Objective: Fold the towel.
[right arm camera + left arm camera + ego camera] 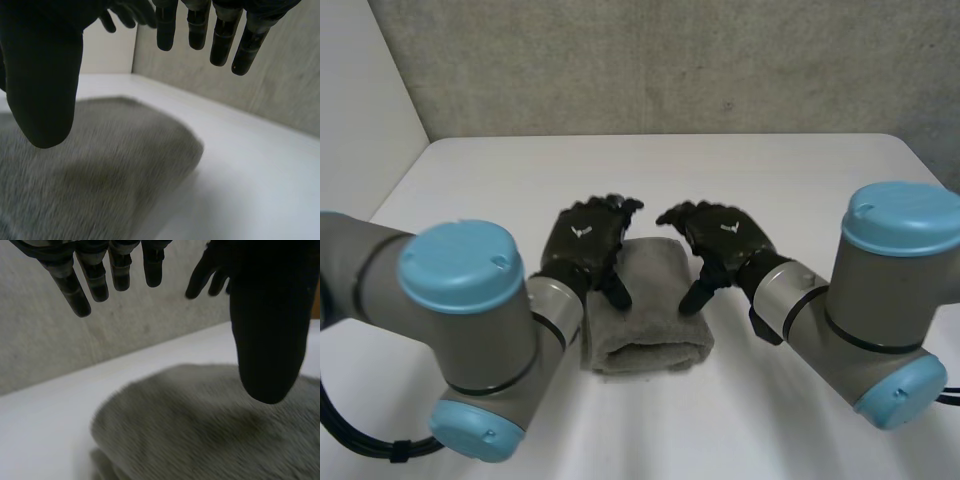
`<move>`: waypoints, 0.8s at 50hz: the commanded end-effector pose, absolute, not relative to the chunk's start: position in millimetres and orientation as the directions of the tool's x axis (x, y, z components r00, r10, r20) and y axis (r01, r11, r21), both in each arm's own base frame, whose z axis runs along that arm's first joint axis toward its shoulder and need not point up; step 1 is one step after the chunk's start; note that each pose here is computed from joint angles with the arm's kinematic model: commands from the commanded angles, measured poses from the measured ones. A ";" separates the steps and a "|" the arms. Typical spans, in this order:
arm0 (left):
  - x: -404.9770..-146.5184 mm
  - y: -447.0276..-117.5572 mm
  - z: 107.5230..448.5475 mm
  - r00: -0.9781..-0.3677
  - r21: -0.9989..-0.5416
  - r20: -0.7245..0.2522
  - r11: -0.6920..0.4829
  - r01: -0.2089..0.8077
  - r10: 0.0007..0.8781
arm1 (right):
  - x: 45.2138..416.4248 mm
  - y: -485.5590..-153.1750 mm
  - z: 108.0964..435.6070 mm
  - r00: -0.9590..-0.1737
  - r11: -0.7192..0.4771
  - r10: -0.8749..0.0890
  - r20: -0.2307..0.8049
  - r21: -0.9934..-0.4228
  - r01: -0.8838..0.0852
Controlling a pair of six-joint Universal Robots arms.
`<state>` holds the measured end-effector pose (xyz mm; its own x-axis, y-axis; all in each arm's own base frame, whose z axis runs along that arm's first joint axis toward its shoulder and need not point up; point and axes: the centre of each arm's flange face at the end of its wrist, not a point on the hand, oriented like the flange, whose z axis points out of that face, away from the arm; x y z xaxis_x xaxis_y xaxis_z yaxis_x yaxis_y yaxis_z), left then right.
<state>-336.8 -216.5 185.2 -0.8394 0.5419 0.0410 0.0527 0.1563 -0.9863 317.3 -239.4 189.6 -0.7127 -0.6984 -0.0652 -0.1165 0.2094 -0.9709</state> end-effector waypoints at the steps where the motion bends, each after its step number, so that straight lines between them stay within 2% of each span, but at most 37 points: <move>1: -333.3 -217.1 146.7 -0.852 -0.963 0.023 0.241 0.122 0.523 | 325.3 -250.3 144.3 -0.694 0.304 -0.713 -0.100 -0.936 -0.177; 3: -324.4 -220.9 132.6 -0.872 -0.948 0.004 0.278 0.152 0.490 | 328.3 -255.3 129.6 -0.693 0.323 -0.714 -0.102 -0.926 -0.197; 5: -324.4 -220.9 132.5 -0.872 -0.948 0.004 0.279 0.152 0.490 | 329.2 -256.8 125.4 -0.693 0.332 -0.713 -0.104 -0.921 -0.204; 10: -303.5 -237.9 115.3 -0.893 -0.926 -0.074 0.303 0.227 0.443 | 330.2 -258.8 125.5 -0.689 0.327 -0.720 -0.083 -0.916 -0.231; 15: -294.9 -245.7 119.5 -0.894 -0.923 -0.118 0.284 0.259 0.432 | 329.2 -261.8 138.5 -0.696 0.278 -0.717 -0.028 -0.927 -0.250; 17: -295.6 -246.5 127.4 -0.895 -0.931 -0.115 0.267 0.249 0.431 | 327.0 -264.0 158.7 -0.714 0.236 -0.700 -0.002 -0.944 -0.229; 18: -296.5 -246.7 139.3 -0.896 -0.942 -0.110 0.242 0.232 0.430 | 326.9 -264.0 158.9 -0.715 0.236 -0.700 -0.002 -0.945 -0.229; 21: -298.5 -244.6 155.3 -0.895 -0.956 -0.105 0.206 0.211 0.433 | 318.2 -268.5 199.9 -0.761 0.157 -0.648 0.032 -0.972 -0.175; 22: -301.0 -242.2 178.9 -0.895 -0.972 -0.096 0.151 0.178 0.436 | 318.2 -268.5 200.1 -0.761 0.157 -0.648 0.032 -0.972 -0.175; 23: -301.0 -242.2 179.1 -0.895 -0.972 -0.096 0.151 0.178 0.436 | 311.6 -271.9 216.8 -0.785 0.125 -0.618 0.042 -0.981 -0.151; 24: -304.1 -236.8 211.9 -0.893 -0.989 -0.084 0.073 0.129 0.442 | 303.6 -275.2 235.0 -0.810 0.088 -0.584 0.052 -0.988 -0.127; 25: -304.1 -236.7 212.2 -0.893 -0.989 -0.084 0.072 0.128 0.442 | 303.5 -275.2 235.2 -0.810 0.088 -0.584 0.052 -0.988 -0.127; 26: -303.7 -233.2 241.4 -0.894 -0.996 -0.073 0.004 0.084 0.441 | 296.3 -276.8 252.7 -0.831 0.049 -0.553 0.061 -0.993 -0.106; 27: -303.7 -233.2 241.7 -0.894 -0.997 -0.073 0.003 0.083 0.441 | 289.9 -278.1 267.5 -0.849 0.015 -0.525 0.069 -0.996 -0.090; 28: -300.0 -233.3 264.9 -0.900 -0.998 -0.065 -0.044 0.051 0.431 | 289.8 -278.1 267.7 -0.849 0.015 -0.524 0.069 -0.996 -0.090; 29: -299.9 -233.3 265.1 -0.900 -0.998 -0.065 -0.044 0.050 0.431 | 282.3 -279.5 281.9 -0.866 -0.021 -0.493 0.078 -0.997 -0.078; 30: -296.2 -230.7 289.4 -0.904 -0.996 -0.059 -0.084 0.026 0.424 | 276.0 -280.6 292.3 -0.880 -0.048 -0.468 0.085 -0.996 -0.071; 31: -296.1 -230.7 289.6 -0.904 -0.996 -0.059 -0.084 0.026 0.424 | 275.9 -280.6 292.4 -0.880 -0.048 -0.468 0.085 -0.996 -0.071; 33: -280.4 -226.9 326.6 -0.917 -0.995 -0.055 -0.097 0.018 0.395 | 263.4 -282.5 311.8 -0.903 -0.094 -0.421 0.089 -0.994 -0.054; 37: -264.9 -228.7 339.5 -0.931 -0.997 -0.059 -0.063 0.040 0.360 | 251.6 -280.3 330.6 -0.916 -0.138 -0.388 0.098 -0.989 -0.047; 40: -250.2 -231.2 342.5 -0.941 -0.998 -0.066 -0.024 0.061 0.333 | 249.0 -280.4 333.0 -0.917 -0.146 -0.382 0.114 -0.987 -0.062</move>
